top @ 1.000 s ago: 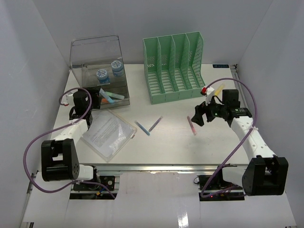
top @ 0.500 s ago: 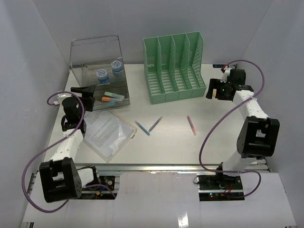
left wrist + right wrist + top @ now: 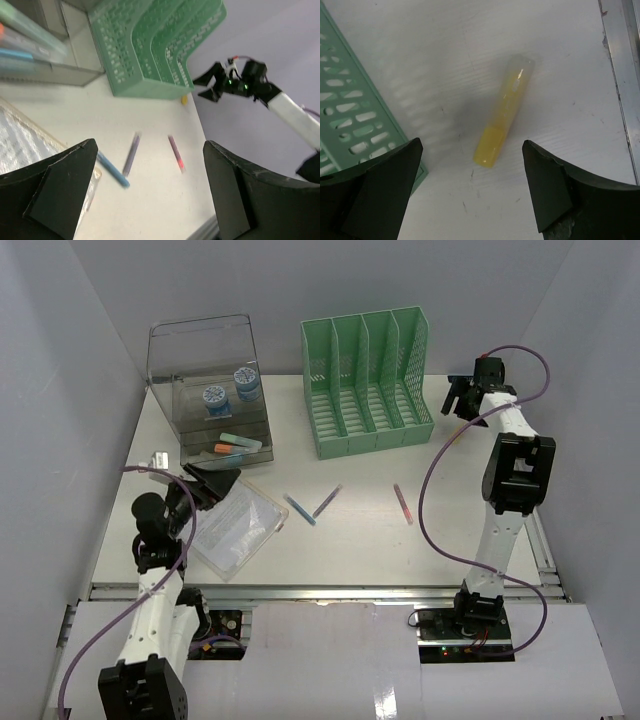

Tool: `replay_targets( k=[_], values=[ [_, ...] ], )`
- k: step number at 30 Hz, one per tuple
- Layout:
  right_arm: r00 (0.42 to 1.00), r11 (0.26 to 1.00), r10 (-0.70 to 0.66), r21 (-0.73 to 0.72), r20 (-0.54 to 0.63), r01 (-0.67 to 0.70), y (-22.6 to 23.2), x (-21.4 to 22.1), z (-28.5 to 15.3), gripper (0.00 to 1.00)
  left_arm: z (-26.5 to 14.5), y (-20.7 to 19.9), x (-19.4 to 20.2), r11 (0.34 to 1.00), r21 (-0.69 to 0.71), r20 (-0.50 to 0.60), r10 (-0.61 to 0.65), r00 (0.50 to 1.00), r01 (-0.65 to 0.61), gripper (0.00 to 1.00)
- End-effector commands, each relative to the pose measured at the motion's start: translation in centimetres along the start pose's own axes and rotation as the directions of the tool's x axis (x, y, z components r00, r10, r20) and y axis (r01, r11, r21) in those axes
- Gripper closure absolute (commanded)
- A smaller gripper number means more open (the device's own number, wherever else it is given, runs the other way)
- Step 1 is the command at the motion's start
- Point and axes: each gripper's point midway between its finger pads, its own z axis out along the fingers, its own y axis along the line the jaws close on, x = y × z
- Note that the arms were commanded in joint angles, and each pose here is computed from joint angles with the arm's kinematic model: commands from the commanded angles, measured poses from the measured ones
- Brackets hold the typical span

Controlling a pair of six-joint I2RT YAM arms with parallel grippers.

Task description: Organize the desk

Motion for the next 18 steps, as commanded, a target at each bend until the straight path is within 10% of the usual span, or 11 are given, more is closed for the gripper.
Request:
replay_targets(
  k=[1,18],
  values=[
    [0.998,0.998,0.062,0.023,0.0,-0.062,-0.4,-1.0,1.9,0.18,-2.5,-0.9,4.6,0.995,0.099,-0.157,0.034,0.987,-0.019,0.02],
    [0.987,0.997,0.072,0.041,-0.147,-0.066,-1.3,4.4,3.5,0.42,-4.2,-1.4,7.0,0.991,0.131,-0.232,-0.001,0.973,0.032,0.02]
  ],
)
